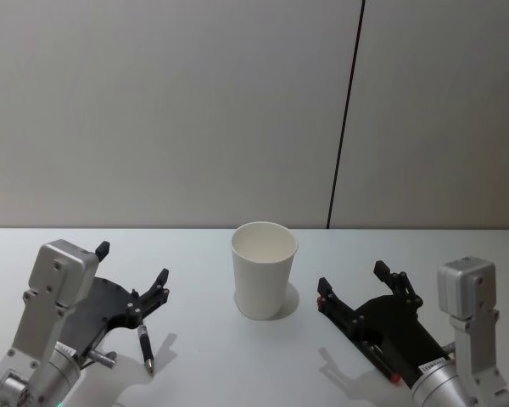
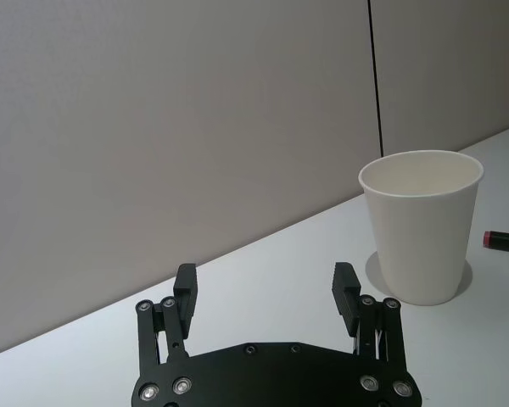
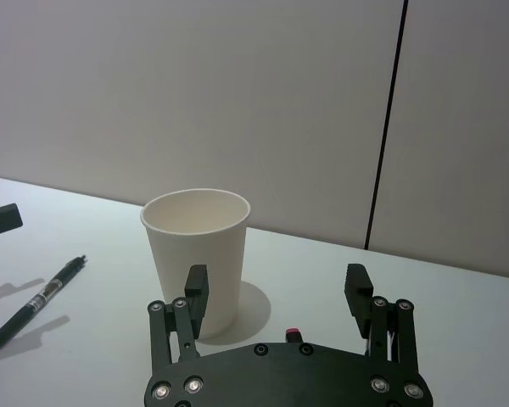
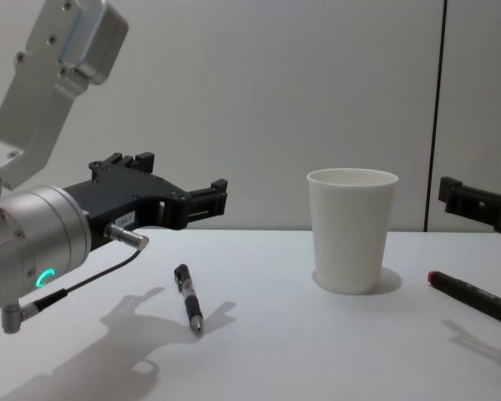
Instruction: Place the pen into the pen holder.
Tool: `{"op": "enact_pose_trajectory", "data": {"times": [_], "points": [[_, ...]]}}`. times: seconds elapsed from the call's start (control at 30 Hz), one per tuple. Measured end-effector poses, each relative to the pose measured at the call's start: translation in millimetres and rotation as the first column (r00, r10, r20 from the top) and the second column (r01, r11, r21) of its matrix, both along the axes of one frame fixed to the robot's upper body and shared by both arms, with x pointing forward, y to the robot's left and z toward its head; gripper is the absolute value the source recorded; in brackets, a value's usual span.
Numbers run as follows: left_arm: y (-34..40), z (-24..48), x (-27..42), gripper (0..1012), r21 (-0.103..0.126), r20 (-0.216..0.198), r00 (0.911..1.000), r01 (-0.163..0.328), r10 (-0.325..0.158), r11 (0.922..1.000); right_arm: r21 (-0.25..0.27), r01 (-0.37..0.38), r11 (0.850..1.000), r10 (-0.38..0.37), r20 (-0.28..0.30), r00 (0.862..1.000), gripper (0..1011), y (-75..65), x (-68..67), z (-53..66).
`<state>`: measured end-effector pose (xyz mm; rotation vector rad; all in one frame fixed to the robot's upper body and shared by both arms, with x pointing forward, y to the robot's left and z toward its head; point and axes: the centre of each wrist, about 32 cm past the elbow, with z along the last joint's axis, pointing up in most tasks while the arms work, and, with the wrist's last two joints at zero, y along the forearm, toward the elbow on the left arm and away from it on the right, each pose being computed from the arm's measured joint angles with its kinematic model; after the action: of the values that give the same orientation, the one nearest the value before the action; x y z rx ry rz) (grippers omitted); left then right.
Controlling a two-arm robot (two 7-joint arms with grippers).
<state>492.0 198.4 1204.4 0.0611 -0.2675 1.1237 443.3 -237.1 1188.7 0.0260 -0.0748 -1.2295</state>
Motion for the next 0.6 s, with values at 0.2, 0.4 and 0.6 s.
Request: {"op": "enact_pose_trajectory", "data": {"times": [0.2,0.4,0.6], "points": [[0.0,0.0,0.0,1001,0.000,0.000,1.0000,0.000,0.000,1.0000,0.000,0.000,1.000,0.000,0.000,1.000,1001,0.0,0.0,0.0],[0.0,0.0,0.0,1002,0.000,0.000,1.0000,0.000,0.000,1.0000,0.000,0.000,1.000,0.000,0.000,1.000,1001,0.0,0.0,0.0],[0.0,0.0,0.0,1002,0.000,0.000,1.0000,0.000,0.000,1.0000,0.000,0.000,1.000,0.000,0.000,1.000,1001,0.0,0.0,0.0]]}}
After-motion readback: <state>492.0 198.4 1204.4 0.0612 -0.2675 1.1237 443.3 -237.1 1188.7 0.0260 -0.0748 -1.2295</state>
